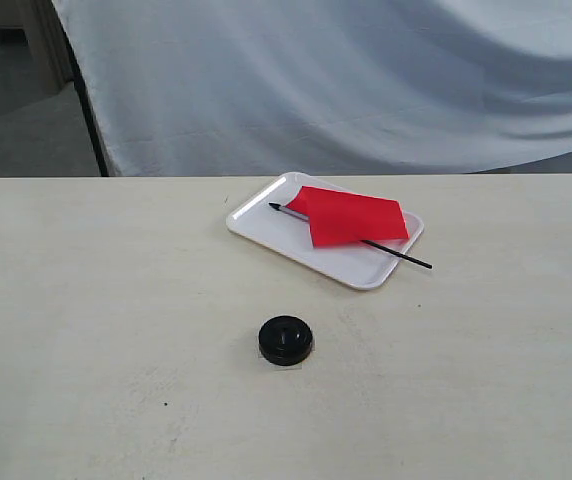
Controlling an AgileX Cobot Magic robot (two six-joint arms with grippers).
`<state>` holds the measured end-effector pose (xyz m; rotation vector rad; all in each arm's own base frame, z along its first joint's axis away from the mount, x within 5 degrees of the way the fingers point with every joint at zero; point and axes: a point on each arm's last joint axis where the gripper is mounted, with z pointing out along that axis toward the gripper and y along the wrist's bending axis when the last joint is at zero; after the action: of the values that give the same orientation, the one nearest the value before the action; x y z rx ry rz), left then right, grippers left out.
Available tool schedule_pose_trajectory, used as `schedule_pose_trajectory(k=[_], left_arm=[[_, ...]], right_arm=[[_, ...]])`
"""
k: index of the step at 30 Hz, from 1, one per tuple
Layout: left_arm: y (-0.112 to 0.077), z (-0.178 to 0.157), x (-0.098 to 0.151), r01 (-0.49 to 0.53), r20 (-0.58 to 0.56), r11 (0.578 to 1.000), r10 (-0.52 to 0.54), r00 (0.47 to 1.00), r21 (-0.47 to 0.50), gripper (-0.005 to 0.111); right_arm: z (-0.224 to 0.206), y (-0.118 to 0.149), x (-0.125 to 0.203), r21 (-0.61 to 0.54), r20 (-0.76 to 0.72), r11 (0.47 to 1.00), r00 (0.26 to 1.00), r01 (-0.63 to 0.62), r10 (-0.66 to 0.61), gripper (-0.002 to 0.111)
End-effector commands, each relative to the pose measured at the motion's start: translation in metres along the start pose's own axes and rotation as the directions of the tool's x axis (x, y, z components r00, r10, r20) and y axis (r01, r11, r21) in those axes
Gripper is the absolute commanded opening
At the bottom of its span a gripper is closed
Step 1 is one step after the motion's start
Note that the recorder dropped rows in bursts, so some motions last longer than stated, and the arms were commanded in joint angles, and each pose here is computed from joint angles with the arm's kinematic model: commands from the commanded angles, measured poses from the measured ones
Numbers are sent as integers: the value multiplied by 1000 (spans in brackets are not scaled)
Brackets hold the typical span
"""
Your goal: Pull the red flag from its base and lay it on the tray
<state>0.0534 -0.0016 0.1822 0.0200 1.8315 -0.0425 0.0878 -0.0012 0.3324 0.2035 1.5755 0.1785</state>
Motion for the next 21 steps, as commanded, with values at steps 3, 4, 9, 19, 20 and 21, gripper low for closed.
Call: schedule_pose_trajectory(k=[3, 4, 9, 19, 20, 21], left_arm=[[0, 0, 0, 7, 5, 1000, -7, 1000, 4, 1], [0, 0, 0, 7, 5, 1000, -7, 1000, 4, 1], [0, 0, 0, 7, 5, 1000, -7, 1000, 4, 1], [0, 0, 0, 7, 5, 1000, -7, 1000, 4, 1], [0, 0, 0, 7, 5, 1000, -7, 1000, 4, 1], [0, 0, 0, 7, 5, 1000, -7, 1000, 4, 1]], right_arm=[[-32, -4, 18, -25, 95, 999, 995, -22, 24, 0], [-37, -5, 21, -31, 120, 999, 992, -21, 25, 0], [-57, -8, 34, -56, 213, 998, 977, -15, 27, 0], [-50, -12, 54, -50, 150, 999, 989, 2, 6, 0], [-49, -13, 56, -49, 153, 999, 988, 5, 2, 0], [-45, -15, 65, -34, 136, 998, 990, 45, -40, 0]])
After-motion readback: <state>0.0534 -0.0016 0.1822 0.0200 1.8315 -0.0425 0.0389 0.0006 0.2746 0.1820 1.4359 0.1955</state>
